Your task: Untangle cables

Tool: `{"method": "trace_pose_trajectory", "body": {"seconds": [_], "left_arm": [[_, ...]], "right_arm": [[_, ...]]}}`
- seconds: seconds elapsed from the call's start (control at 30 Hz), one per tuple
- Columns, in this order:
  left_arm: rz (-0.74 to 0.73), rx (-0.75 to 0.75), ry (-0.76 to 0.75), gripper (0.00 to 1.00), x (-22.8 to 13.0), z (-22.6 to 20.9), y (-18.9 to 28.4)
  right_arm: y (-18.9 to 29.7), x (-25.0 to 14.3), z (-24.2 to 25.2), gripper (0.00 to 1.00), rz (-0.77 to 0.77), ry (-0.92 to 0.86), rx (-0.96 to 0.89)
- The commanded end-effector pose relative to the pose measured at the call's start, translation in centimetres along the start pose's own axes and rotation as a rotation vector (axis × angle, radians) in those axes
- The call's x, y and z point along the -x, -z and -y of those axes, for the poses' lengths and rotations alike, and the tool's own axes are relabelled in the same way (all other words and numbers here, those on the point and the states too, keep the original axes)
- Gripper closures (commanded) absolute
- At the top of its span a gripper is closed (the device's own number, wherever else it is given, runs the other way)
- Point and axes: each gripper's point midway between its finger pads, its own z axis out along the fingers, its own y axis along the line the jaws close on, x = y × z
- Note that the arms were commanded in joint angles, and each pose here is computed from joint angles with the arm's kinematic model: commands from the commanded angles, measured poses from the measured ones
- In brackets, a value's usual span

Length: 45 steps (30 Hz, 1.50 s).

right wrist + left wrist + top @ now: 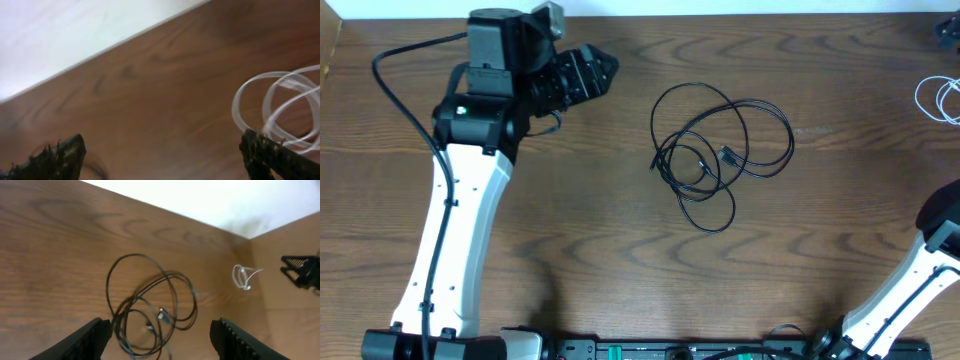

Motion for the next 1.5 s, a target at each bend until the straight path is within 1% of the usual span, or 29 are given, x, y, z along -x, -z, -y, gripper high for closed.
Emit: {"method": "trace_pose_trajectory", "body": {"seconds": [0.0,0.07,0.2,0.3,0.43,0.73,0.93,1.1,1.47], "left_arm": [[-0.004,0.063,-0.084,0.30,-0.5,-0.3,-0.6],[-0.015,0.081,-0.092,0.30,-1.1,-0.2,-0.9],[-0.068,0.081,-0.101,0.30,-2.7,0.3,-2.0],[-0.135,0.089,-0.097,0.30,-4.4,0.2,-3.4],[-0.219,0.101,-0.094,0.30,-6.5,0.0,-5.4],[-0.310,0.107,-0.104,0.30,-9.1,-0.1,-8.4],[-0.400,0.119,-0.111,0.31,-11.9,-0.4,-11.3],[-0.465,0.128,-0.121,0.32,-14.3,-0.7,-13.4],[-0.563,0.179,-0.104,0.34,-17.6,-3.1,-16.7]], "right_arm": [[-0.8,-1.6,-4.0,0.05,-0.061,0.111,0.121],[-1.2,-2.9,-5.3,0.06,-0.112,0.130,0.138],[-2.0,-5.4,-8.4,0.05,-0.207,0.140,0.173],[-2.4,-6.6,-10.2,0.01,-0.251,0.151,0.192],[-2.7,-7.8,-11.8,0.01,-0.293,0.162,0.204],[-2.9,-9.3,-13.4,0.01,-0.347,0.171,0.217],[-3.1,-9.8,-13.6,0.01,-0.360,0.174,0.216],[-3.3,-10.1,-13.0,0.01,-0.375,0.187,0.164],[-3.5,-10.6,-13.6,0.01,-0.389,0.201,0.158]]}}
